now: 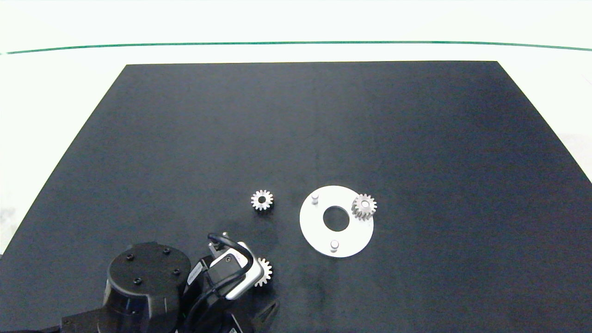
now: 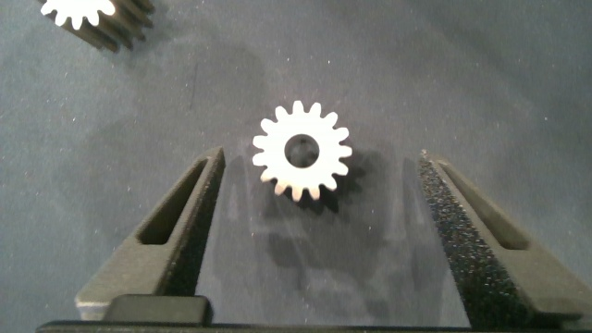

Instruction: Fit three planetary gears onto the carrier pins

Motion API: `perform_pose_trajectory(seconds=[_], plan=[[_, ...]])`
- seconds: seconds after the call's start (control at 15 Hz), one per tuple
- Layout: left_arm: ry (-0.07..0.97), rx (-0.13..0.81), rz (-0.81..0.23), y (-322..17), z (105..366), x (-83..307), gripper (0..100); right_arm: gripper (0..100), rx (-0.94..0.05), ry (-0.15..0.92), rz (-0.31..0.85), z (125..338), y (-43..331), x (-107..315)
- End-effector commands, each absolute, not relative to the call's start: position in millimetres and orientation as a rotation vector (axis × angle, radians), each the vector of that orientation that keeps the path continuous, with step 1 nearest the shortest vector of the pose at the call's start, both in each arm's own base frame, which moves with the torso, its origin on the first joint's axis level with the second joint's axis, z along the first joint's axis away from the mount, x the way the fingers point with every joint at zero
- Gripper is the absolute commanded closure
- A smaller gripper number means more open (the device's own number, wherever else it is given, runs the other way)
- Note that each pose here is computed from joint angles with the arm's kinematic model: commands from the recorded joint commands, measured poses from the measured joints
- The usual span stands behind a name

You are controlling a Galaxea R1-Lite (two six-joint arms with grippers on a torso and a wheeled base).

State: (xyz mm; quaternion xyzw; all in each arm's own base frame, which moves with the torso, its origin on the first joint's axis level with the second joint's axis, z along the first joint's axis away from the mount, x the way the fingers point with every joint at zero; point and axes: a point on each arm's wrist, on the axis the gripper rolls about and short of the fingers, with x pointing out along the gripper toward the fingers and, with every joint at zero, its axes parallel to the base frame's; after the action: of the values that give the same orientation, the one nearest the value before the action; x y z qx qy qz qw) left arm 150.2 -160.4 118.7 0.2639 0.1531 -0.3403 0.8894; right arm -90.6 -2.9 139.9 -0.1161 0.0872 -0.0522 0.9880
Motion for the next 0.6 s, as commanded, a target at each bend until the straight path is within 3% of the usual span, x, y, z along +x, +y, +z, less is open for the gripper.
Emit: perform_pose_trajectory(seconds=[0.07, 0.6], plan=[[0.31, 0.547, -0.704, -163.9, 117.0, 153.7, 23, 0, -0.236, 0.183, -0.104, 139.7, -3.0, -90.3], [0.319, 0.558, -0.705, -168.0, 113.7, 157.5, 40, 0, -0.234, 0.175, -0.104, 141.3, -3.1, -91.3]])
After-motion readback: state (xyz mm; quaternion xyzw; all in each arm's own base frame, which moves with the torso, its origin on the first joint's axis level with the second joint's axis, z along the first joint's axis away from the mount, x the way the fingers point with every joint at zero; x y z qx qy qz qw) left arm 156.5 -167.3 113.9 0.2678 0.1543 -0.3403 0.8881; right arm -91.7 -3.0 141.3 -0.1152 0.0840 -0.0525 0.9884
